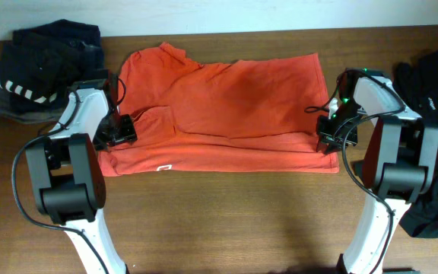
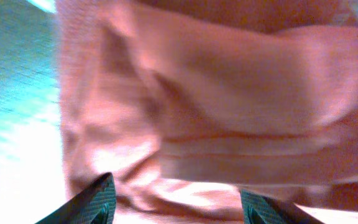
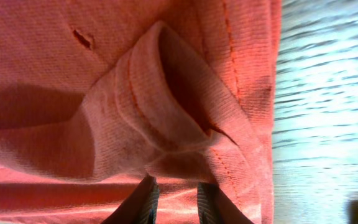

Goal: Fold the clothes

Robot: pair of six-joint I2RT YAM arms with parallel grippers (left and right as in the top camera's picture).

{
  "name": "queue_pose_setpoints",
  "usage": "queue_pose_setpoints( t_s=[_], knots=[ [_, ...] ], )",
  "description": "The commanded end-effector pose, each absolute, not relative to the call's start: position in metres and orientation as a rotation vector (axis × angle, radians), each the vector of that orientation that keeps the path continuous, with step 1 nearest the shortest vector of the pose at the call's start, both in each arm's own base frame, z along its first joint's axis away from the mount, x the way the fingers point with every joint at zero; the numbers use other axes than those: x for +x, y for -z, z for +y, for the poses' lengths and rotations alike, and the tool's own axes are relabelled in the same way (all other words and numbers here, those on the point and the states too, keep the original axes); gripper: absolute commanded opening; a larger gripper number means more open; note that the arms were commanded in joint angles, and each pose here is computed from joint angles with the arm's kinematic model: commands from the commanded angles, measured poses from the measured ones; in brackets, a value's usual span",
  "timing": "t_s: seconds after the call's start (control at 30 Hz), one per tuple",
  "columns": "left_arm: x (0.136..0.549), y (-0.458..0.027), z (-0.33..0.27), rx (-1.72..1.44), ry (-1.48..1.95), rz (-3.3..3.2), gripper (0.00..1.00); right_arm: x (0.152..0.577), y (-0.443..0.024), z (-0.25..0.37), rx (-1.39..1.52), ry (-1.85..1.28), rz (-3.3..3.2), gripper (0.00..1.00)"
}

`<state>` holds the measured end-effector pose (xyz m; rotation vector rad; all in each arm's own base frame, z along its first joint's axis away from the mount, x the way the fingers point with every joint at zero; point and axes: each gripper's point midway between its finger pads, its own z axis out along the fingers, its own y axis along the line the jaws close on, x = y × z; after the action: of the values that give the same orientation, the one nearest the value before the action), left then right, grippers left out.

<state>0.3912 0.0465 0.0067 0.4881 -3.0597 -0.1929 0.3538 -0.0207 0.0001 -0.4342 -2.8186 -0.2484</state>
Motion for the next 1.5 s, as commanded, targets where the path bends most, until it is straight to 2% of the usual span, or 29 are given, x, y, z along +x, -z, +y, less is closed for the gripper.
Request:
queue_pose_setpoints(
  t_s=[0.0, 0.23, 0.27, 0.33, 0.37, 0.4, 0.47, 0.57, 0.7, 0.77, 0.93, 1.17, 1.47],
  knots=[
    [0.401, -0.025, 0.064, 0.487, 0.328, -3.085, 0.66, 0.351, 0.007, -0.042, -0.463, 0.135, -2.826, 0.27],
    [0.431, -0.095, 0.066, 0.526, 0.324, -3.212, 0.66, 0.372, -0.026, -0.049, -0.52, 0.105, -2.91, 0.27],
    [0.438, -0.108, 0.064, 0.535, 0.316, -3.248, 0.73, 0.377, -0.036, -0.051, -0.526, 0.096, -2.933, 0.31],
    [0.451, -0.13, 0.056, 0.54, 0.252, -3.323, 0.95, 0.388, -0.052, -0.053, -0.533, 0.102, -2.984, 0.51],
    [0.462, -0.142, 0.044, 0.521, 0.149, -3.377, 0.99, 0.396, -0.061, -0.053, -0.537, 0.107, -3.017, 0.77],
    [0.469, -0.148, 0.033, 0.484, 0.061, -3.412, 0.99, 0.404, -0.07, -0.055, -0.541, 0.11, -3.051, 0.89],
    [0.494, -0.166, -0.002, 0.343, -0.237, -3.516, 0.99, 0.419, -0.084, -0.056, -0.548, 0.121, -3.108, 0.99],
    [0.527, -0.185, -0.034, 0.269, -0.52, -3.629, 0.99, 0.446, -0.105, -0.052, -0.552, 0.211, -3.214, 0.99],
    [0.566, -0.193, -0.052, 0.521, -0.712, -3.69, 0.99, 0.492, -0.132, -0.041, -0.53, 0.406, -3.391, 0.99],
    [0.593, -0.19, -0.067, 0.588, -0.877, -3.71, 0.99, 0.518, -0.146, -0.034, -0.487, 0.543, -3.493, 0.99],
    [0.632, -0.173, -0.092, 0.599, -1.122, -3.735, 0.99, 0.569, -0.178, -0.038, -0.428, 0.598, -3.745, 0.99],
    [0.655, -0.129, -0.117, 0.661, -1.241, -3.694, 0.99, 0.608, -0.19, -0.028, -0.408, 0.682, -3.895, 0.99],
    [0.658, -0.09, -0.14, 0.74, -1.213, -3.638, 0.98, 0.617, -0.172, -0.01, -0.35, 0.699, -3.884, 0.99]
  ],
)
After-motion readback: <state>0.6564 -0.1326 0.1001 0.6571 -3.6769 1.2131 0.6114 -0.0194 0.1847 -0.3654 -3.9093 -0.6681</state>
